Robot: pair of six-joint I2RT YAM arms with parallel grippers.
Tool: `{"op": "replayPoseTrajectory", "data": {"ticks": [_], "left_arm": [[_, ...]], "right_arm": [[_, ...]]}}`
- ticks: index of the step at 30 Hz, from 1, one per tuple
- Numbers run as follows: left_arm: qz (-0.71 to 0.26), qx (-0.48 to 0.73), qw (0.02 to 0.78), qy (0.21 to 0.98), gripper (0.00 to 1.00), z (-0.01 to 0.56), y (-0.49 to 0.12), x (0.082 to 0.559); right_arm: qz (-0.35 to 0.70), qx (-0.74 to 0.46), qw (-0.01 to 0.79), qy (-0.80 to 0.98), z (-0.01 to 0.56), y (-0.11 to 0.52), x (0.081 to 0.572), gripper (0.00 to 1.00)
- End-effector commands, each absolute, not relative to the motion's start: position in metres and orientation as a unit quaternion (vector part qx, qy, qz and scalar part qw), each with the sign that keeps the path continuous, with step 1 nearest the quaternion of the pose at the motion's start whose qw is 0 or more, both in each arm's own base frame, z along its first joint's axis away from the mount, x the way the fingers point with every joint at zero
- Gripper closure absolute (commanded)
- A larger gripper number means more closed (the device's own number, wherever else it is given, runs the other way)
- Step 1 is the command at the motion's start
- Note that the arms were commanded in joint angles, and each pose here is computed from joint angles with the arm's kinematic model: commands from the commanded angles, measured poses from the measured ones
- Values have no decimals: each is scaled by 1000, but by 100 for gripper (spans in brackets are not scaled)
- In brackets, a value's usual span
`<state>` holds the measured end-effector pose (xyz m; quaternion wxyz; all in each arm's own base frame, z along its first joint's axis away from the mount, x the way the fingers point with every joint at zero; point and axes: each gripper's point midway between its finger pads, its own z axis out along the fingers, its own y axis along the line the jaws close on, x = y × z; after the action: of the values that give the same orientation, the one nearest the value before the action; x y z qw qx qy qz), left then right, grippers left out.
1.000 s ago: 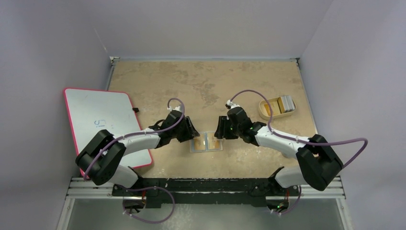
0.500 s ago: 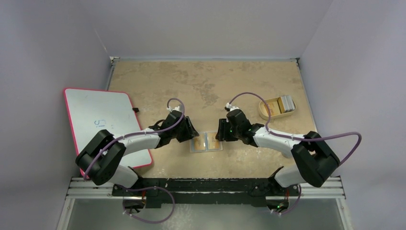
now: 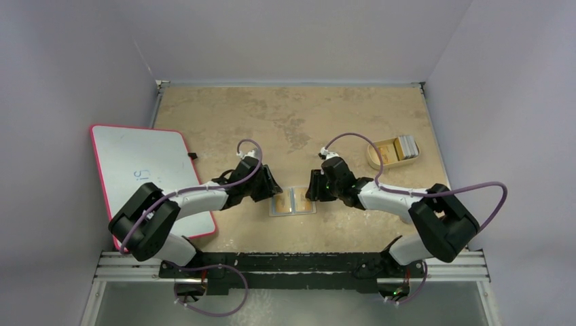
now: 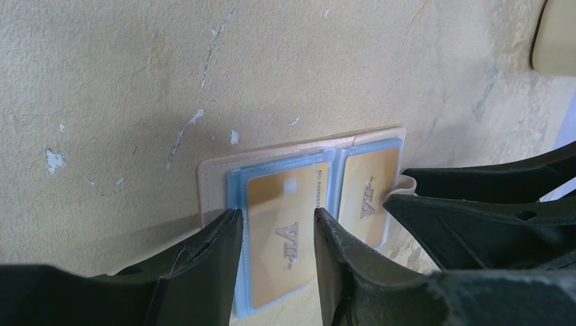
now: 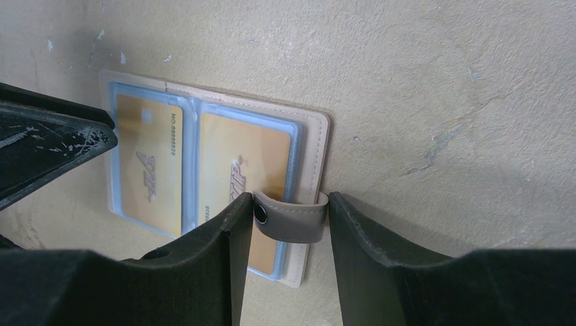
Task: Put the credit cards into the card holder
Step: Turn over the card slot in the card holder.
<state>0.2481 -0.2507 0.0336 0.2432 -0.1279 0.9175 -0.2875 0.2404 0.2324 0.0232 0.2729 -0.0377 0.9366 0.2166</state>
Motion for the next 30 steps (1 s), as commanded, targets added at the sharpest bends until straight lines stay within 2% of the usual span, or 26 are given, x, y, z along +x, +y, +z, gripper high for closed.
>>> {"op": "replayPoseTrajectory", "data": {"ticks": [1, 30], "left_arm": [[-285, -140, 253, 914, 57, 30, -248, 255], [-244, -178, 238, 923, 57, 21, -235, 251]], "right_arm": [[216, -35, 271, 938, 16, 232, 237, 52], [224, -36, 268, 936, 11, 232, 233, 52]]}}
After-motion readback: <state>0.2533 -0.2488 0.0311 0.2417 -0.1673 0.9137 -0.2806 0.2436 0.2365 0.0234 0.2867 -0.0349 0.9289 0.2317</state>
